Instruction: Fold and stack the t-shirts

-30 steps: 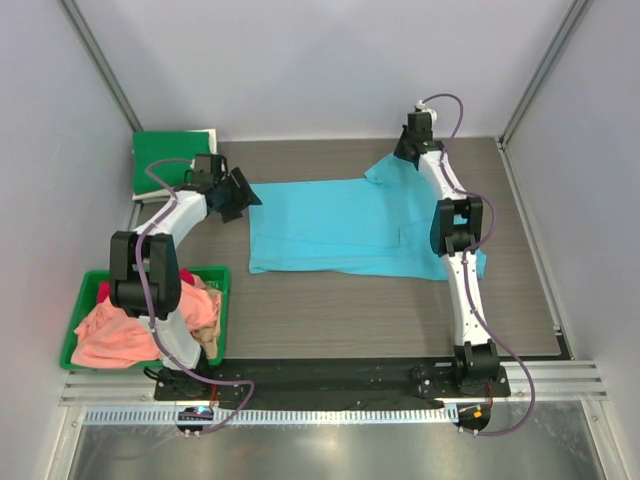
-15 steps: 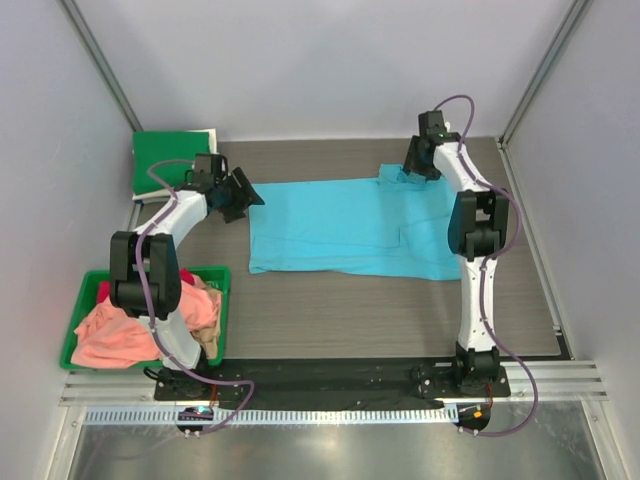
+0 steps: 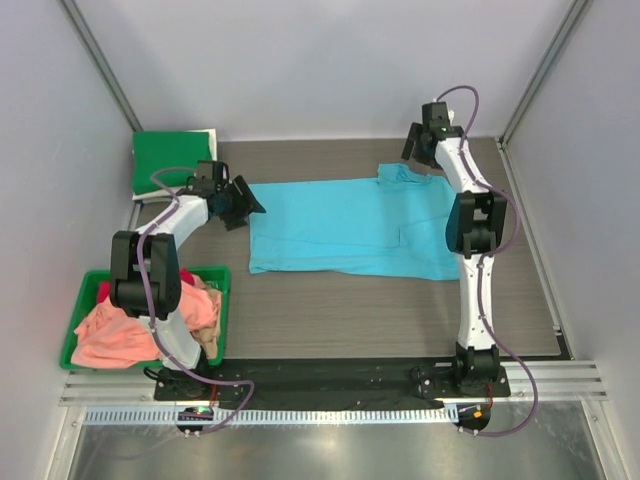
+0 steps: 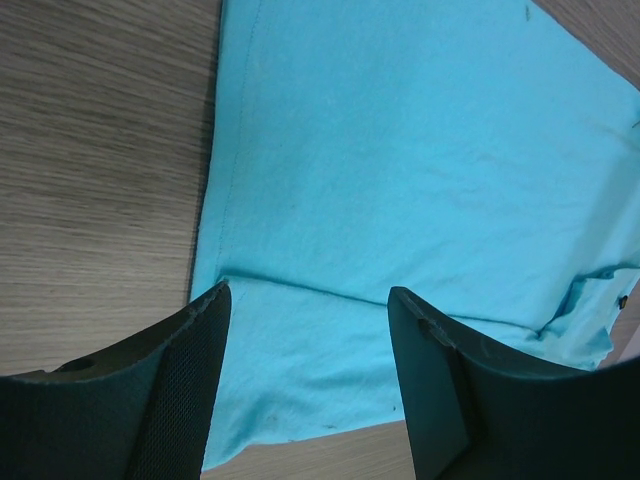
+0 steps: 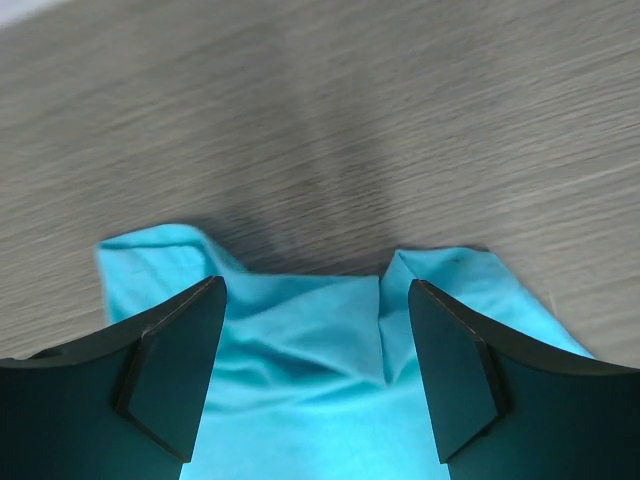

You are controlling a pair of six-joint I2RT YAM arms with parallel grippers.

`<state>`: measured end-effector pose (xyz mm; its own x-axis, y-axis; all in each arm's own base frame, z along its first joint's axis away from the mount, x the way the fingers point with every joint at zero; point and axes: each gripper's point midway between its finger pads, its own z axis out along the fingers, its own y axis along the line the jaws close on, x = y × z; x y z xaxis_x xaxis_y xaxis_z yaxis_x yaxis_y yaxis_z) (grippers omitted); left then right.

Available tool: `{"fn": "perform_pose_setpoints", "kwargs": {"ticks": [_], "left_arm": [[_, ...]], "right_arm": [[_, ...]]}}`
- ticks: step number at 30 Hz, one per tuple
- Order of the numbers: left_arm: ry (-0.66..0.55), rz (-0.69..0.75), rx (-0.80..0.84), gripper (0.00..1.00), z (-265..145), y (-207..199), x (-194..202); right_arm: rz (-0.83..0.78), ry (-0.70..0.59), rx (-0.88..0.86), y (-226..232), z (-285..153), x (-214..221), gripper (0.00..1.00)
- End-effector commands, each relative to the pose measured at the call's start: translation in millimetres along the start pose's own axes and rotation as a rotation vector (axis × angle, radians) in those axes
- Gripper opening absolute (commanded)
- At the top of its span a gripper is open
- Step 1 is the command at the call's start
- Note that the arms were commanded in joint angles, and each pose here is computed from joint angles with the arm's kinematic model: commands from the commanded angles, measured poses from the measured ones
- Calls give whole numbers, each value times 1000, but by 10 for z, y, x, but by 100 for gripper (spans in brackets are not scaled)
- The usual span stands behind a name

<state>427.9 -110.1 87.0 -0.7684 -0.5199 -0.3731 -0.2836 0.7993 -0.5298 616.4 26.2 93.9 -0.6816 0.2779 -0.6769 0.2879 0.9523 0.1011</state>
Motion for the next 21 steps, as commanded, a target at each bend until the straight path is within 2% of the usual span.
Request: {"fn": "perform_pose_setpoints", "kwargs": {"ticks": [1, 5, 8, 11, 12, 14, 15, 17, 18, 21], "left_arm": [[-31, 22, 48, 65, -112, -116, -58], [-24, 16, 41, 65, -68, -87, -41], [-28, 12, 40, 65, -46, -87, -56], [-31, 9, 39, 65, -13, -94, -86], [-37, 9, 24, 65, 19, -69, -109], [-58, 22, 10, 65, 0, -104, -229], [-60, 24, -20, 65, 62, -49, -256], [-80, 49, -43, 65, 80, -76, -408], [-89, 49, -59, 65, 97, -55, -471], [-97, 47, -77, 65, 199, -48, -645]], "right_arm": [[3, 24, 1, -24, 187, 78, 80], [-4, 81, -21, 1, 276, 292, 79], [-21, 117, -37, 11, 295, 430, 75], [-26, 140, -38, -10, 318, 542, 59], [-26, 139, -40, -9, 295, 536, 44], [-24, 137, -38, -23, 293, 537, 34], [-24, 129, -42, -7, 277, 511, 24], [-24, 114, -52, 18, 260, 454, 18], [-25, 106, -56, 29, 247, 419, 10], [-20, 66, -76, 87, 180, 250, 4]]}}
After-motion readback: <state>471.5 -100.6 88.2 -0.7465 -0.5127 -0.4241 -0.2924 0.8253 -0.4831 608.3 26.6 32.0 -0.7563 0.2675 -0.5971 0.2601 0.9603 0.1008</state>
